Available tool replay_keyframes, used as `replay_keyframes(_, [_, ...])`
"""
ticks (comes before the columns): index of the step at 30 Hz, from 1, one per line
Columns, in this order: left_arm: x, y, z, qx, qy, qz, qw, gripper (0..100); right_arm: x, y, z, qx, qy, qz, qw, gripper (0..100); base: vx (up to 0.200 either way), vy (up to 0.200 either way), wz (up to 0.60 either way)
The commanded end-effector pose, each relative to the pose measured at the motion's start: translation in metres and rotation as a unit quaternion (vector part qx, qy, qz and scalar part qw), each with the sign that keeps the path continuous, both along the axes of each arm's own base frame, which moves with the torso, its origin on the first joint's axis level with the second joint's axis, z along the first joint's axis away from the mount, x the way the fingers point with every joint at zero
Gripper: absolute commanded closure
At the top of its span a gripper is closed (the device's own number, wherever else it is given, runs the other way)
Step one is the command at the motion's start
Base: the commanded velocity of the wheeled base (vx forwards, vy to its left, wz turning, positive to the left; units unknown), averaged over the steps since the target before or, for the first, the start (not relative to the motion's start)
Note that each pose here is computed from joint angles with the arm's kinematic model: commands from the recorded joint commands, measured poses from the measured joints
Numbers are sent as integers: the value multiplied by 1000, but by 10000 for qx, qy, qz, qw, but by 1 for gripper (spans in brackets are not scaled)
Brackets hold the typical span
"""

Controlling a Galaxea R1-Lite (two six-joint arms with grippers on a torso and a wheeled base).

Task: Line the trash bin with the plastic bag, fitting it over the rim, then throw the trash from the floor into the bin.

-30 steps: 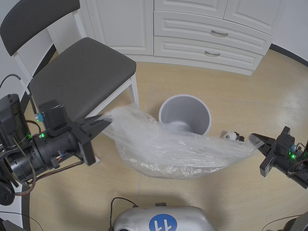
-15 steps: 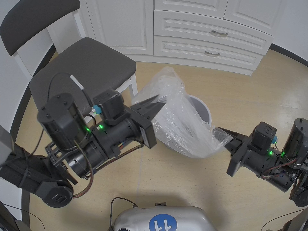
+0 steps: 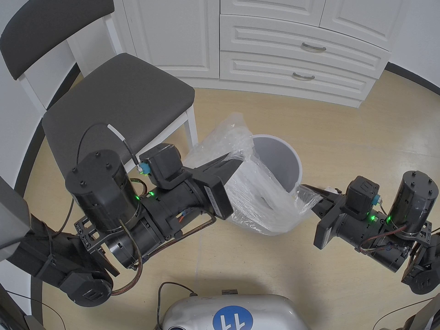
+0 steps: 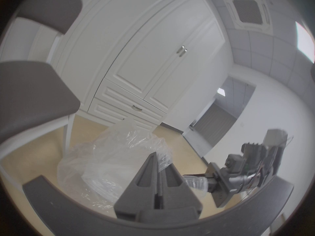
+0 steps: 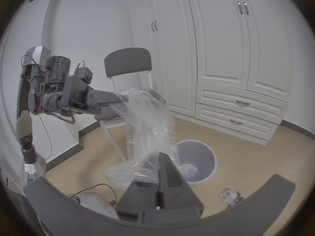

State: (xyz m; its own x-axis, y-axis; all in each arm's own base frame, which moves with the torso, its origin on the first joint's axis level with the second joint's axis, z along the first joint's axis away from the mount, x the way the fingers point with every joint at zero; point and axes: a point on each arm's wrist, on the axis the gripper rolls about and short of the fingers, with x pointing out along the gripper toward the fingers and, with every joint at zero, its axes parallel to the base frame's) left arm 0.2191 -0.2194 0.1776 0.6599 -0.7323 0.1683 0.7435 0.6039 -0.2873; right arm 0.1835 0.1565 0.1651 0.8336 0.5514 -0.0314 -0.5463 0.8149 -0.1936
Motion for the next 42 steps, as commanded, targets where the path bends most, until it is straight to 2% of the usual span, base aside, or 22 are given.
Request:
replay_keyframes(1, [-1, 1, 4, -486, 225, -102, 9985, 100, 9, -4, 6, 149, -55, -186, 9997, 100, 0, 0, 0])
replay_keyframes(3, [10, 4, 12, -694, 117, -17, 9975, 100, 15, -4, 10, 306, -56, -263, 9992, 100, 0, 0, 0])
replay_keyframes(7, [39, 5, 13, -754, -24, 116, 9971, 100, 25, -3, 10, 529, 75, -395, 9978, 100, 0, 0, 0])
replay_keyframes(13, [87, 9, -11, -579, 48, 224, 9981, 100, 58, -5, 3, 819, 303, -771, 9932, 100, 0, 0, 0])
replay_keyframes(18, [101, 22, -15, -556, 48, 426, 9975, 100, 84, 0, -5, 1071, 410, -970, 9887, 100, 0, 0, 0])
replay_keyframes(25, [93, 25, -3, -608, -100, 397, 9973, 100, 90, -5, -4, 1256, 160, -1049, 9864, 100, 0, 0, 0])
replay_keyframes(30, [86, 12, 2, -665, -167, 256, 9973, 100, 86, -12, 8, 1353, -11, -1095, 9847, 100, 0, 0, 0])
replay_keyframes(33, [75, 8, 14, -771, -293, 228, 9963, 100, 79, -16, 15, 1384, -95, -1071, 9845, 100, 0, 0, 0])
replay_keyframes(36, [65, 7, 26, -770, -547, 317, 9950, 100, 73, -19, 20, 1392, -173, -1034, 9847, 100, 0, 0, 0])
replay_keyframes(39, [59, 5, 34, -872, -960, 690, 9892, 100, 63, -23, 27, 1333, -311, -1009, 9854, 100, 133, 0, 0])
replay_keyframes(42, [54, 5, 38, -1022, -1165, 709, 9854, 100, 58, -26, 30, 1312, -373, -1000, 9856, 100, 200, 0, 0])
